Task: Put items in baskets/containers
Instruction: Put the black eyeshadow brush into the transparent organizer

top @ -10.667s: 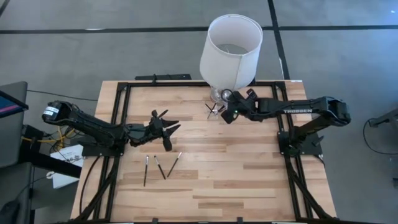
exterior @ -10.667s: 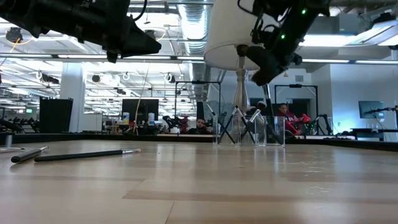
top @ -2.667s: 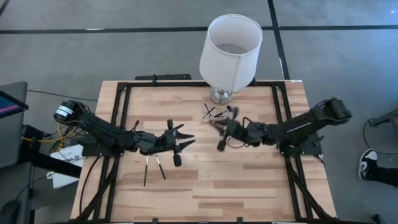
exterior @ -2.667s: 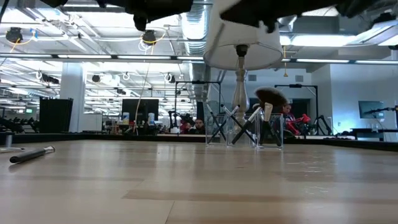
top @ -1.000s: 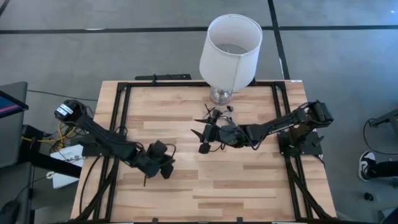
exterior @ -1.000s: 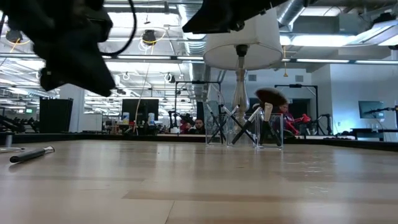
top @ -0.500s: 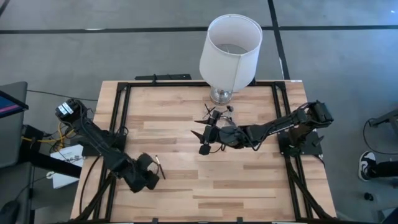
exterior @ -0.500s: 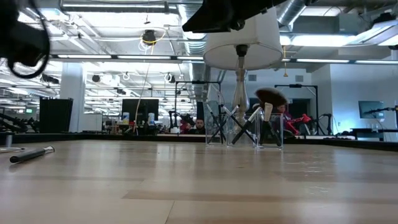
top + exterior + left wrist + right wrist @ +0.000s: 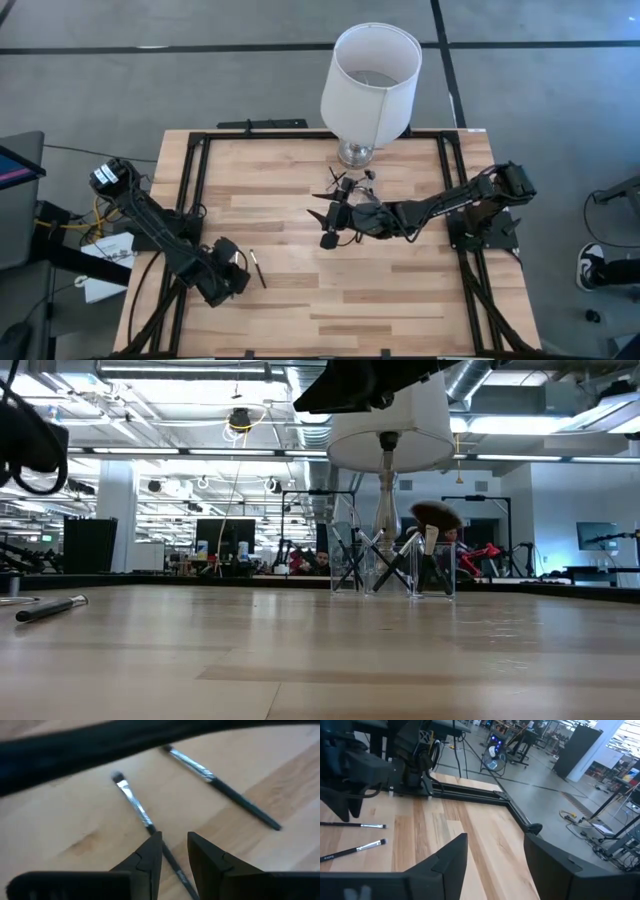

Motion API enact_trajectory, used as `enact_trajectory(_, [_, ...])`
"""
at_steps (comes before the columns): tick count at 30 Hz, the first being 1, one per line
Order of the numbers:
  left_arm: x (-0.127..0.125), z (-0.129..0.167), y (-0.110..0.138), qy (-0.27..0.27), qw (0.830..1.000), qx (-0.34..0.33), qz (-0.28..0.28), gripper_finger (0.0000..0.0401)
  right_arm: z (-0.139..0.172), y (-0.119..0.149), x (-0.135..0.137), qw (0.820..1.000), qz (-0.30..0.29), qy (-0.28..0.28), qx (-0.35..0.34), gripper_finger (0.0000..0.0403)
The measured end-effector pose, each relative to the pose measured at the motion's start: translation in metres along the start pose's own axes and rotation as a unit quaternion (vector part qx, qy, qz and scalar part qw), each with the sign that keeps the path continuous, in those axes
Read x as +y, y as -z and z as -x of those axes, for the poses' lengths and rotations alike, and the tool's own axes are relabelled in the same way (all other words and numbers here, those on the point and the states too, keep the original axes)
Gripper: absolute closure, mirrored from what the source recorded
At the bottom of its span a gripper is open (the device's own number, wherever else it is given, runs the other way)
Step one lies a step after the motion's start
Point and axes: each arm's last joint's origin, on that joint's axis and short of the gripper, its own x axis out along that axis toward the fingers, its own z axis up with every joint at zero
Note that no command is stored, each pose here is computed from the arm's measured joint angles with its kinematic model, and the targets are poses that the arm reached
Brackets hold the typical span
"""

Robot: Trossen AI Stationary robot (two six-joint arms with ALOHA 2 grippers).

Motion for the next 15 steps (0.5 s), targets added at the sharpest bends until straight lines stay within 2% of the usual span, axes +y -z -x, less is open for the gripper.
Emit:
enact_trajectory(4, [0.011, -0.015, 0.003, -0.033, 0.999, -0.008, -0.004, 0.0311, 0.000, 0.000, 0.000, 1.000, 0.000, 0.000, 0.000, 0.0222])
enact_trajectory(9, [0.014, -0.031, 0.009, -0.070, 0.997, -0.034, -0.017, 0.0311, 0.000, 0.000, 0.000, 1.000, 0.000, 0.000, 0.000, 0.0223])
enact_trajectory(15, [0.013, -0.040, 0.011, -0.078, 0.994, -0.076, -0.025, 0.0325, -0.003, 0.001, -0.005, 1.000, -0.017, 0.006, 0.003, 0.0226])
